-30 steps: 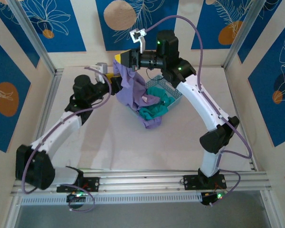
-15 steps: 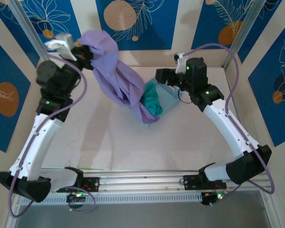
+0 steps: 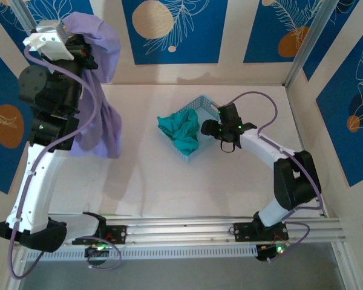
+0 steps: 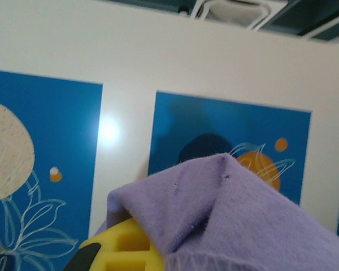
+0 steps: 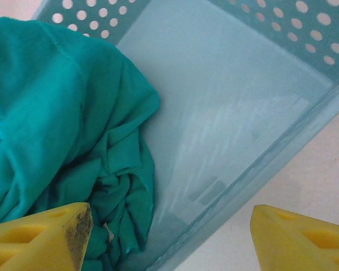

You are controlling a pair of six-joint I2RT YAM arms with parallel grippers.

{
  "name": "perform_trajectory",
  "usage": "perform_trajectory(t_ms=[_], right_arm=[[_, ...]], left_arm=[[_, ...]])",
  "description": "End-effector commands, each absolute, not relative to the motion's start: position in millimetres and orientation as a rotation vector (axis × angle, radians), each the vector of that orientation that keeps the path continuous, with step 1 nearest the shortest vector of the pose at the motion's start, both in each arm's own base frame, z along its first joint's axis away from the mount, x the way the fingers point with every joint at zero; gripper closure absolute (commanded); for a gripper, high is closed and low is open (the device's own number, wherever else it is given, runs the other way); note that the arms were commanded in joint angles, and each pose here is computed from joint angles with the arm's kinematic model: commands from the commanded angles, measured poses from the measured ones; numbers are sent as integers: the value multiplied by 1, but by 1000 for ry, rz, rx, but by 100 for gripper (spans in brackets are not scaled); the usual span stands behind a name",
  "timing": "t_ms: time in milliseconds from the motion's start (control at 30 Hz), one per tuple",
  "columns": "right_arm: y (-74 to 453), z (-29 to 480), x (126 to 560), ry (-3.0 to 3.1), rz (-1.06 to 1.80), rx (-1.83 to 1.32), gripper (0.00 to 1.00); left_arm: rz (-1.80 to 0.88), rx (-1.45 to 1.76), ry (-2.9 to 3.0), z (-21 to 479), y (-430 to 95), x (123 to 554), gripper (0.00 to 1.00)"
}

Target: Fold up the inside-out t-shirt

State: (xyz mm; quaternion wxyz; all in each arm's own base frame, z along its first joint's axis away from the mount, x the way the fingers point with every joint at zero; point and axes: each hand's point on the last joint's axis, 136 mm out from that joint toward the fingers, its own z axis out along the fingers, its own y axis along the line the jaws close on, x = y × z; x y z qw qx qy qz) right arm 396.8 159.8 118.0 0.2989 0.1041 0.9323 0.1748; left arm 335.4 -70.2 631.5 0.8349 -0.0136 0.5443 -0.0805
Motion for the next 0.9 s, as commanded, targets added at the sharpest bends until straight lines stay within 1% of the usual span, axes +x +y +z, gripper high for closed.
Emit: perform_trajectory(t_ms=[0,67,133,200,233,333,400,500,567,633,667,767,867], right_arm=[[160,99,406,2474,482,398,25],[158,88,409,2494,421,420,26],[144,81,410,2501,310,434,29],[123,80,414,2498,223,434,38],[111,81,417,2495,185,441,41],[57,88,430,2485,34,477,55],[14,99,443,2478,-74,491,61],[-38,127,466,2456,-193,471,62],[-50,149,477,2425,-229,424,58],[-40,174,482,2392,-213,346,53],[-22,186,483,2377,-160,279,50],[56,197,466,2379,50,93,39],[137,180,438,2412,186,-85,33]], left_arm=[[-49,-59,1206,611,-56,345,100],[-31,-72,1243,590,-54,353,100],[-35,-73,1278,570,-56,359,100],[-43,-60,1325,549,-59,364,100],[-48,-52,1346,540,-61,366,100],[-82,-23,1423,511,-69,369,100],[-137,-3,1470,489,-77,370,100],[-271,27,1550,456,-96,372,100],[-411,55,1615,426,-117,374,100],[-514,82,1693,394,-137,377,100],[-537,92,1733,378,-144,378,100],[-529,82,1798,348,-146,380,100],[-513,66,1805,338,-142,378,100]])
